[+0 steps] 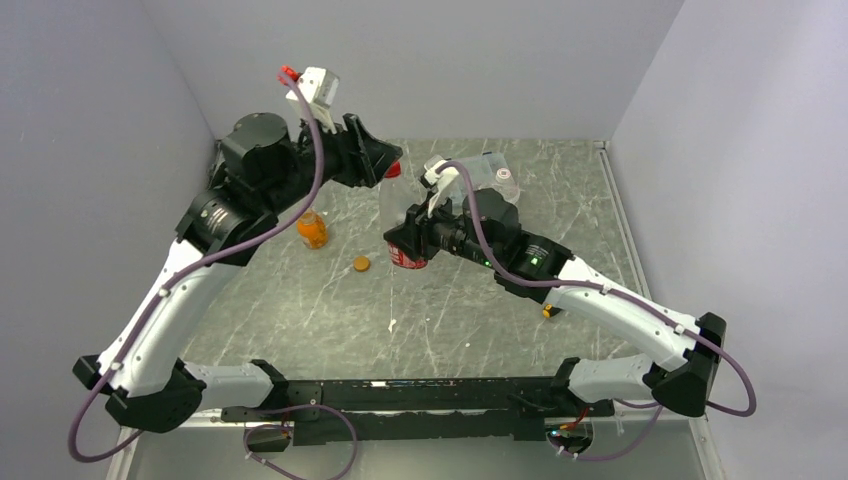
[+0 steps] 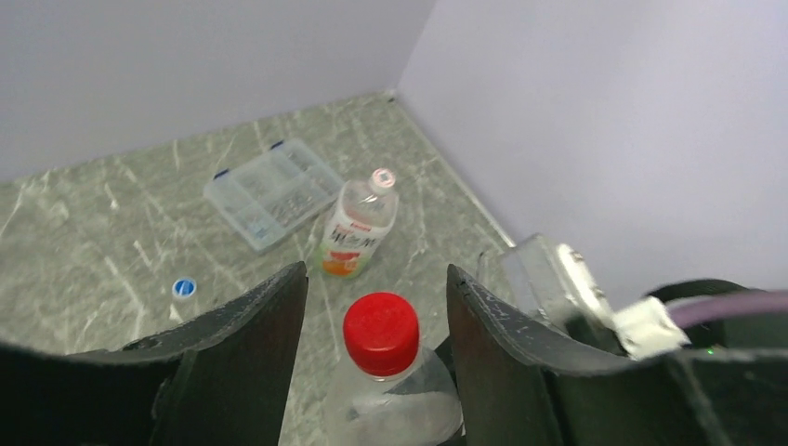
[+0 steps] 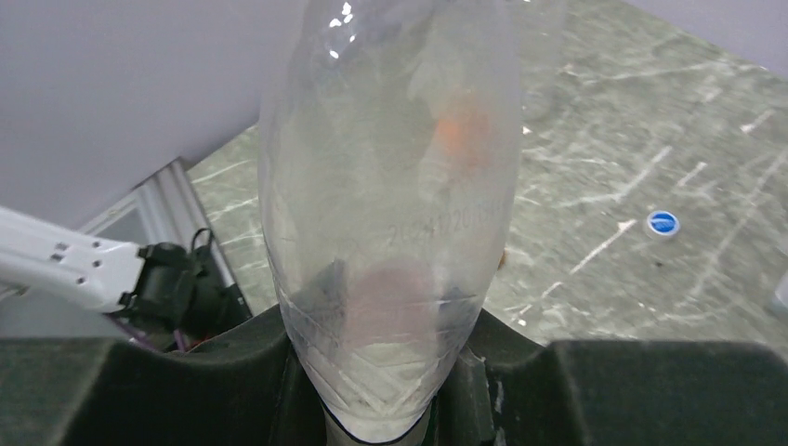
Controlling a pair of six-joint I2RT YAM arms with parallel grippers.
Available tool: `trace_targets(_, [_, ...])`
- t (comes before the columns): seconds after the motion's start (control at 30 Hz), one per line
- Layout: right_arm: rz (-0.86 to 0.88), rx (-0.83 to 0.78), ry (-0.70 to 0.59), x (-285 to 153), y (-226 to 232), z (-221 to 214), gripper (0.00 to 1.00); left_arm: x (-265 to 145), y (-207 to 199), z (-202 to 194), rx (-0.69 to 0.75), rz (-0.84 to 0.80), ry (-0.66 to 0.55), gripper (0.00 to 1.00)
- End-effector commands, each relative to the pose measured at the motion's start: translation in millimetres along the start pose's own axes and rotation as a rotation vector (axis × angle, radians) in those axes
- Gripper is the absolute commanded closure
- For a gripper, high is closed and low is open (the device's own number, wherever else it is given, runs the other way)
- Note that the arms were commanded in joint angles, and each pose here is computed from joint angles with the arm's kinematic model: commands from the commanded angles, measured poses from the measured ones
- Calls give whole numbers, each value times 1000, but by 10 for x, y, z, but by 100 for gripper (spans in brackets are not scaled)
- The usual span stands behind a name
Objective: Screw on the bottle caps
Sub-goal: Screw the bottle cap onto the plastic bottle.
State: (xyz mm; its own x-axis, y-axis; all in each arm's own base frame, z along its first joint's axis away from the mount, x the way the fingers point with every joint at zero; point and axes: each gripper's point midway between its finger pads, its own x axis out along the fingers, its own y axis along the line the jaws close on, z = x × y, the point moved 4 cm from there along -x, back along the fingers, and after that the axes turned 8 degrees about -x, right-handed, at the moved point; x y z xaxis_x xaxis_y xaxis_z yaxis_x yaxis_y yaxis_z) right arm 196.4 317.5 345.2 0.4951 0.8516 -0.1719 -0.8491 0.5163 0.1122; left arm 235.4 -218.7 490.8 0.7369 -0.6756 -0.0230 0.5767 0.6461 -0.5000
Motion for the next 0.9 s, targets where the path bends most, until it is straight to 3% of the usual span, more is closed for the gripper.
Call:
trace_targets(0.0, [-154,-19,-82,2,-151,289,81,57,132,38,-16,113,-14,40])
trace_targets(0.33, [-181,-27,-58,99,-188,223,82,220,262,-173,-36,151,45,46])
trace_targets(0.5, [-194,-24,-61,108,-206,212,82,231,269,-220,-51,151,61,41])
trace_targets(0.87, [-190,-32,-46,133,-204,203,82,288,297,-294,-69,157,83,47])
